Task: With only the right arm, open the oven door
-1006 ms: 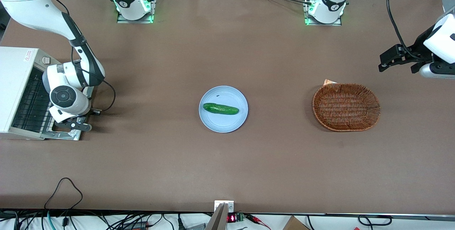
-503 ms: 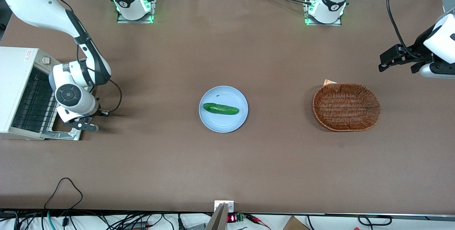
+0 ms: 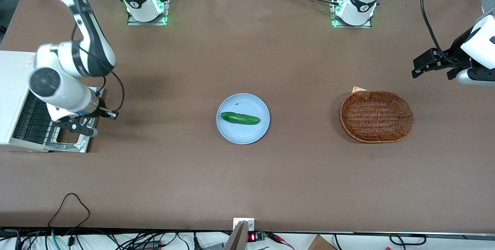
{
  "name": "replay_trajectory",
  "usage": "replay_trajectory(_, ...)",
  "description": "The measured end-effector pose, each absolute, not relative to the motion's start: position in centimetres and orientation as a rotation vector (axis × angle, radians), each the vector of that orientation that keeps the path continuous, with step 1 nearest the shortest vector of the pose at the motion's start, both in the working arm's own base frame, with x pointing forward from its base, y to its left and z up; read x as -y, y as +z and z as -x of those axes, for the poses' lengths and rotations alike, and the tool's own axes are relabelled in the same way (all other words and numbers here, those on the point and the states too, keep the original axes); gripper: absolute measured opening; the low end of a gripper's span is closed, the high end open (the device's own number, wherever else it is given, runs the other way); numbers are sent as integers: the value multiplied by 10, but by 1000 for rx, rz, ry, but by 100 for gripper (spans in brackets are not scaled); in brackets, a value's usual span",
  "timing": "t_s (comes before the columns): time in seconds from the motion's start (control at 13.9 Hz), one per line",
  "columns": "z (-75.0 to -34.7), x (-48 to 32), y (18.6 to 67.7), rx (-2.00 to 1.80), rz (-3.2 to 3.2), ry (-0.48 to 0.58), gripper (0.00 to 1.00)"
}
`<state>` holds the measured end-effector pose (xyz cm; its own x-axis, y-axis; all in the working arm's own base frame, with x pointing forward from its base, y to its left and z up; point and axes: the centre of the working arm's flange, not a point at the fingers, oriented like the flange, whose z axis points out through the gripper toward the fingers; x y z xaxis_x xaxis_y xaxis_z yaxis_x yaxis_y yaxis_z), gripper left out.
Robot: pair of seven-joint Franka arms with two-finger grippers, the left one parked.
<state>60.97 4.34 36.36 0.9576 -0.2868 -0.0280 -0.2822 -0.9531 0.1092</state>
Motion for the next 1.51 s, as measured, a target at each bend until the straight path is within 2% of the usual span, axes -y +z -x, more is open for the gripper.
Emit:
replay_trajectory(0.43, -592, -54, 476, 390, -3092, -93, 2)
replay_trajectory(0.72, -581, -48, 527, 368, -3111, -50, 4)
replay_trajectory(1.08, -559, -7, 564, 336, -3150, -59, 7)
replay_trajectory(1.36, -555, -11, 567, 316, -3154, -76, 7)
replay_trajectory(1.51, -553, -17, 565, 300, -3152, -104, 11)
